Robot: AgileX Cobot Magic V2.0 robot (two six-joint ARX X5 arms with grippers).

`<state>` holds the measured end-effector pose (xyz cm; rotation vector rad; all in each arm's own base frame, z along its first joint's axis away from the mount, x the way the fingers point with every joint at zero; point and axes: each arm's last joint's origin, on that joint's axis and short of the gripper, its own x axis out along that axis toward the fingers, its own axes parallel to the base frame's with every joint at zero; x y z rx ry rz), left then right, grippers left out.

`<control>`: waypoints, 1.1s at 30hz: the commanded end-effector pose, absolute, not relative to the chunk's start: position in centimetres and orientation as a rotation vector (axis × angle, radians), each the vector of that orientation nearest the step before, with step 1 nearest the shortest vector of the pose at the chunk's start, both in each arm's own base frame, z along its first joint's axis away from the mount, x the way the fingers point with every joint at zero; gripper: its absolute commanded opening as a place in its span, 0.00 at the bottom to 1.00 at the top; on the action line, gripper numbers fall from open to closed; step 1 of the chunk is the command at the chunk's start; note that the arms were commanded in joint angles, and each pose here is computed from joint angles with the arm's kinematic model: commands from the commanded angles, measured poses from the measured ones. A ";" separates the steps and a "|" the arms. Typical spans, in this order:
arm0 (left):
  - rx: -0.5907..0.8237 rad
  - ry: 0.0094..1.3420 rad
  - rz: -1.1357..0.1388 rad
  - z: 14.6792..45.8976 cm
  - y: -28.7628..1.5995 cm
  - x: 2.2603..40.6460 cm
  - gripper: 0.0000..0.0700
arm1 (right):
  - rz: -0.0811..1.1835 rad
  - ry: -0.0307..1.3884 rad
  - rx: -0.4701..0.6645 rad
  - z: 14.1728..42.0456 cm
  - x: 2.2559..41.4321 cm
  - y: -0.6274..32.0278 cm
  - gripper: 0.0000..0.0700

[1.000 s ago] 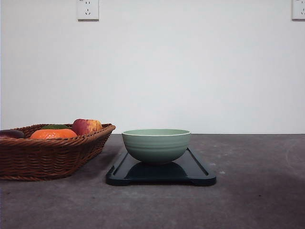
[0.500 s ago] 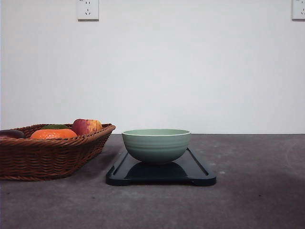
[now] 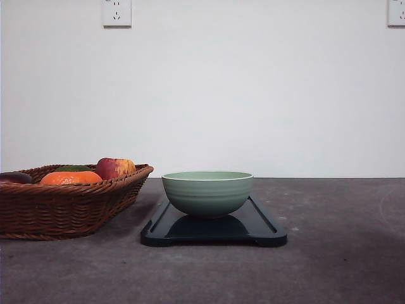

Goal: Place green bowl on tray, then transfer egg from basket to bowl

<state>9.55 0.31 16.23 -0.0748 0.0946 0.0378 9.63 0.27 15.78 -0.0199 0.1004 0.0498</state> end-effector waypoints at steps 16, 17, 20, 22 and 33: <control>-0.077 0.101 0.040 15.7 0.3 9.7 0.00 | 0.049 0.093 -0.007 15.8 9.7 0.3 0.02; -0.077 0.101 0.040 15.7 0.3 9.7 0.00 | 0.049 0.093 -0.007 15.8 9.7 0.3 0.02; -0.077 0.101 0.040 15.7 0.3 9.7 0.00 | 0.049 0.093 -0.007 15.8 9.7 0.3 0.02; -0.077 0.101 0.040 15.7 0.3 9.7 0.00 | 0.049 0.093 -0.007 15.8 9.7 0.3 0.02; -0.077 0.101 0.040 15.7 0.3 9.7 0.00 | 0.049 0.093 -0.007 15.8 9.7 0.3 0.02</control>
